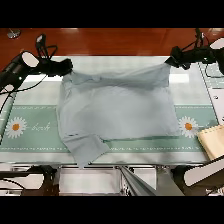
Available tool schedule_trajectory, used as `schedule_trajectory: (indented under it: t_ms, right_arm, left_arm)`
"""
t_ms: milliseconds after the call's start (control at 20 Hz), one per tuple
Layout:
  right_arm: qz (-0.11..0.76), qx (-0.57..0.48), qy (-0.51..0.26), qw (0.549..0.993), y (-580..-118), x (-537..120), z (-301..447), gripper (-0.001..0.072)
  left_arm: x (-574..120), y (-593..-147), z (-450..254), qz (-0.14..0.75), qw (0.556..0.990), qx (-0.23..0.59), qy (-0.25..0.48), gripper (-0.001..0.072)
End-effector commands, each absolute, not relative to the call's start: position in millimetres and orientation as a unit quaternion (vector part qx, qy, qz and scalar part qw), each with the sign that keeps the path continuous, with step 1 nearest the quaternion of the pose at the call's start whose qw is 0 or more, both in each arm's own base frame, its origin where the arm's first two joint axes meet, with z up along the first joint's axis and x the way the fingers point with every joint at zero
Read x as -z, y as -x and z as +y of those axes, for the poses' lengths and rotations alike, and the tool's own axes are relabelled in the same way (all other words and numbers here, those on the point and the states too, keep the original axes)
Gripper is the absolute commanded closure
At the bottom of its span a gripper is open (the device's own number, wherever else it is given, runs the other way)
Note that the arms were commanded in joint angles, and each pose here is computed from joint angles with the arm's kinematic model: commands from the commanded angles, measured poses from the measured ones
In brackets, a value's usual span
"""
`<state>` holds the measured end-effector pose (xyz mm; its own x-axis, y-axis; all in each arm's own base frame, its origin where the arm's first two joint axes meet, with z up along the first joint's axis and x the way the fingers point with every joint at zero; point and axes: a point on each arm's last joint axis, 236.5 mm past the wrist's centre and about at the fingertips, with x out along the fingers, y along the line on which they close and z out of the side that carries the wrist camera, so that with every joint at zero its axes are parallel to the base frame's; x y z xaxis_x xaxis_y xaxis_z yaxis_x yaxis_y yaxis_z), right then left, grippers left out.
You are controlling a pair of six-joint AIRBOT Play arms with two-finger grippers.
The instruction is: Fold the shirts.
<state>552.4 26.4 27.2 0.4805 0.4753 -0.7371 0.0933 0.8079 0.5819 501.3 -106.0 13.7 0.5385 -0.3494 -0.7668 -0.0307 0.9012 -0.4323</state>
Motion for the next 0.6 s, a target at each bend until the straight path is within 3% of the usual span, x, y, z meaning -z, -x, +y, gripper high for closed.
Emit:
schedule_trajectory:
  t_ms: [0, 100, 300, 550]
  right_arm:
    - [0.585, -0.141, -0.221, 0.767, -498.4, -12.4, 13.5, 0.0685]
    - [0.638, -0.126, -0.188, 0.736, -468.6, 6.7, -0.9, 0.0686]
    - [0.682, -0.120, -0.199, 0.694, -438.6, 46.0, 8.1, 0.0685]
    - [0.687, -0.108, -0.194, 0.692, -434.3, 64.5, 8.7, 0.0685]
  left_arm:
    - [18.3, -432.4, -105.7, 0.598, 0.779, 0.145, 0.121, 0.0686]
    - [34.2, -403.1, -97.8, 0.647, 0.743, 0.147, 0.091, 0.0686]
    - [63.0, -379.6, -70.1, 0.691, 0.711, 0.122, 0.046, 0.0686]
    - [65.6, -377.6, -68.1, 0.697, 0.705, 0.120, 0.052, 0.0686]
